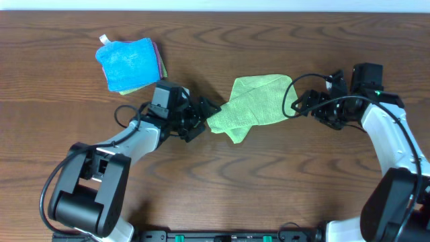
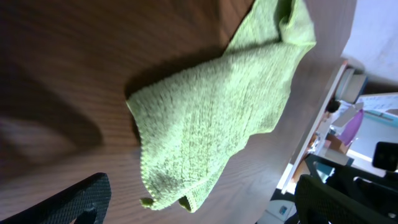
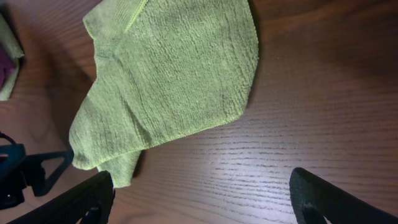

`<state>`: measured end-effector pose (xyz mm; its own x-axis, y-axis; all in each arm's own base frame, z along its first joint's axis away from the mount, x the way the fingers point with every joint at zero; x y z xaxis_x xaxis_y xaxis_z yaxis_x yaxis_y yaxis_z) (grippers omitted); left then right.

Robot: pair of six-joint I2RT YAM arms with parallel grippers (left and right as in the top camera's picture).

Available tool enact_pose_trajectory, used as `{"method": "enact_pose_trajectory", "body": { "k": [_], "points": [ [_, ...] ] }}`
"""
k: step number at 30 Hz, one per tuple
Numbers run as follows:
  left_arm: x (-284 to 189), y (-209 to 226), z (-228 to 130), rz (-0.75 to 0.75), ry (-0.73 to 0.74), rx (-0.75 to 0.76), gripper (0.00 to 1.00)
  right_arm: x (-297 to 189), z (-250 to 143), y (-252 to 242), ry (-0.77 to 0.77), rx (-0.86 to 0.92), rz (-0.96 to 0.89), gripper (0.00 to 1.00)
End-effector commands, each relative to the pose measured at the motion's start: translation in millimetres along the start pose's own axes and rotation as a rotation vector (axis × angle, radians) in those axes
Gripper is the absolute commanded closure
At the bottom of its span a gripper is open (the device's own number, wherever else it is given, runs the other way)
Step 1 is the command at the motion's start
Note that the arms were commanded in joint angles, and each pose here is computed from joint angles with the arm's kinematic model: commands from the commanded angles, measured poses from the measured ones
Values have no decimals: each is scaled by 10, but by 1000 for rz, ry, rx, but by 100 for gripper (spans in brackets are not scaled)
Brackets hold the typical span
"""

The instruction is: Fold the cloth

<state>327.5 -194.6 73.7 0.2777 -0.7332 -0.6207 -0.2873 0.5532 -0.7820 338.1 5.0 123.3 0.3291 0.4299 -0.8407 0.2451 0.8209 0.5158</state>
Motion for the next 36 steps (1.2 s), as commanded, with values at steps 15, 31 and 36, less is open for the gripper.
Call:
{"method": "enact_pose_trajectory", "body": {
  "k": [15,31,36],
  "points": [
    [301,-20,-88,4,3,27,0,-39,-33,21,4,0,11,9],
    [303,-208,-70,-86,4,73,94,-39,-32,19,3,-1,10,6],
    [262,-315,-37,-148,14,95,94,5,-2,2,-12,-9,14,6]
  ]
}}
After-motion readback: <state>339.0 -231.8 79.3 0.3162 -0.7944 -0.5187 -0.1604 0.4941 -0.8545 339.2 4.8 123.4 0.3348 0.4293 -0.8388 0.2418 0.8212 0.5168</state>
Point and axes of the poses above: each gripper's point midway between its finger pads, its own x axis out along the fingers, its own y axis along the line the jaws close on, z = x × y, the point moved 4 cm from there along -x, back along the fingers, and after that the axes turned 4 degrees about x, right-handed, at the moved point
